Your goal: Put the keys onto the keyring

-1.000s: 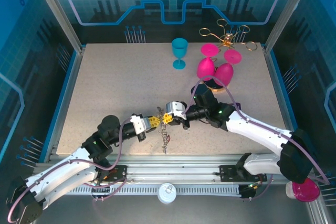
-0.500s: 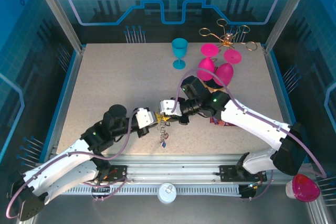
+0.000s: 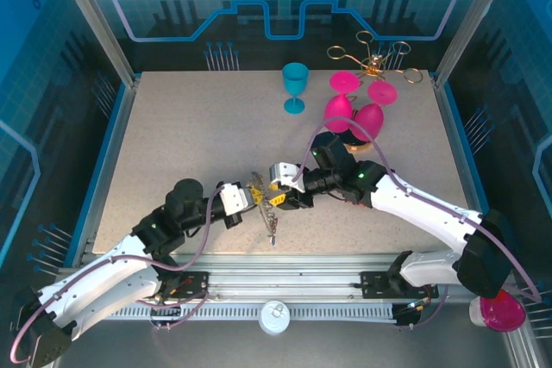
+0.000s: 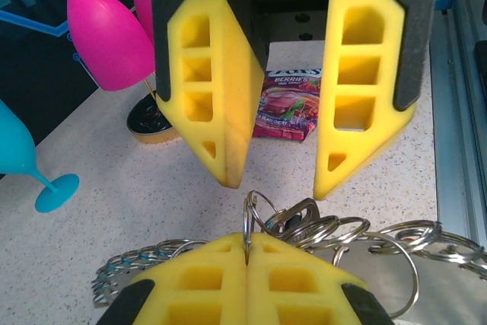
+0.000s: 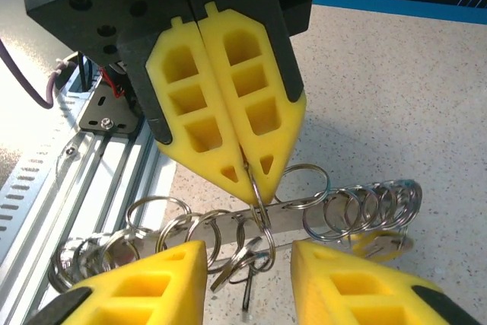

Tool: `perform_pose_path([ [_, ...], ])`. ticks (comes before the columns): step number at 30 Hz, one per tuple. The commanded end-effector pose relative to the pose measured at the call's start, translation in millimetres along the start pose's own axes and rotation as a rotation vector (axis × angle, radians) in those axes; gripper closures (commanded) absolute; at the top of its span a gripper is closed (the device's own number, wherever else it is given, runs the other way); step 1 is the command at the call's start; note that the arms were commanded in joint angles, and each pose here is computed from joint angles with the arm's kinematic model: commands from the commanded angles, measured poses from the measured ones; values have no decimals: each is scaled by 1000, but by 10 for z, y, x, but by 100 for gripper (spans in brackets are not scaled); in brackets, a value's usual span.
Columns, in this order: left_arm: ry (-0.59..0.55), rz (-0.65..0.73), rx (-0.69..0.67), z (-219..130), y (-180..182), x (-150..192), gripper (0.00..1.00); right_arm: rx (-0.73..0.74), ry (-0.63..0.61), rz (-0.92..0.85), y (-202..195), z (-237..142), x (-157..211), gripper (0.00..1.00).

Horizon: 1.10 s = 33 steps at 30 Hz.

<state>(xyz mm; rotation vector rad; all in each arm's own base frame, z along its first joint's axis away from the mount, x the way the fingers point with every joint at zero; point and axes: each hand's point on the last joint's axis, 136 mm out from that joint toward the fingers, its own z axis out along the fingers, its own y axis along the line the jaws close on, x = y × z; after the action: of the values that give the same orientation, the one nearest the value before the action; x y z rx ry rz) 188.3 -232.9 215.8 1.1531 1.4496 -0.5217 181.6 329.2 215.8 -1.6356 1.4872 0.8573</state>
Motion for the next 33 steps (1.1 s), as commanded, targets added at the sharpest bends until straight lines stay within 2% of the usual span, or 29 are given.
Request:
perform_pose_path([
  [1, -111, 46, -6, -45, 29, -252, 100, 16, -55, 9, -25, -59, -99, 67],
  [3, -113, 46, -3, -46, 23, -250, 100, 26, -48, 9, -38, -60, -80, 70],
  [8, -122, 50, 7, -53, 7, -274, 100, 34, -45, 14, -56, -67, -81, 85],
  [16, -174, 57, 30, -75, -36, -370, 100, 30, -9, 34, -76, -33, 32, 95],
  [18, -200, 55, 38, -78, -49, -415, 100, 3, -13, 42, -47, -11, 24, 92],
  [24, -219, 39, 40, -51, -41, -435, 100, -1, -83, 14, 0, -85, -147, 73],
  [28, -202, 29, 39, -33, -47, -367, 100, 35, -138, -28, 5, -200, -254, 68],
  [33, -193, 25, 36, -25, -40, -341, 100, 61, -160, -65, 4, -253, -302, 68],
])
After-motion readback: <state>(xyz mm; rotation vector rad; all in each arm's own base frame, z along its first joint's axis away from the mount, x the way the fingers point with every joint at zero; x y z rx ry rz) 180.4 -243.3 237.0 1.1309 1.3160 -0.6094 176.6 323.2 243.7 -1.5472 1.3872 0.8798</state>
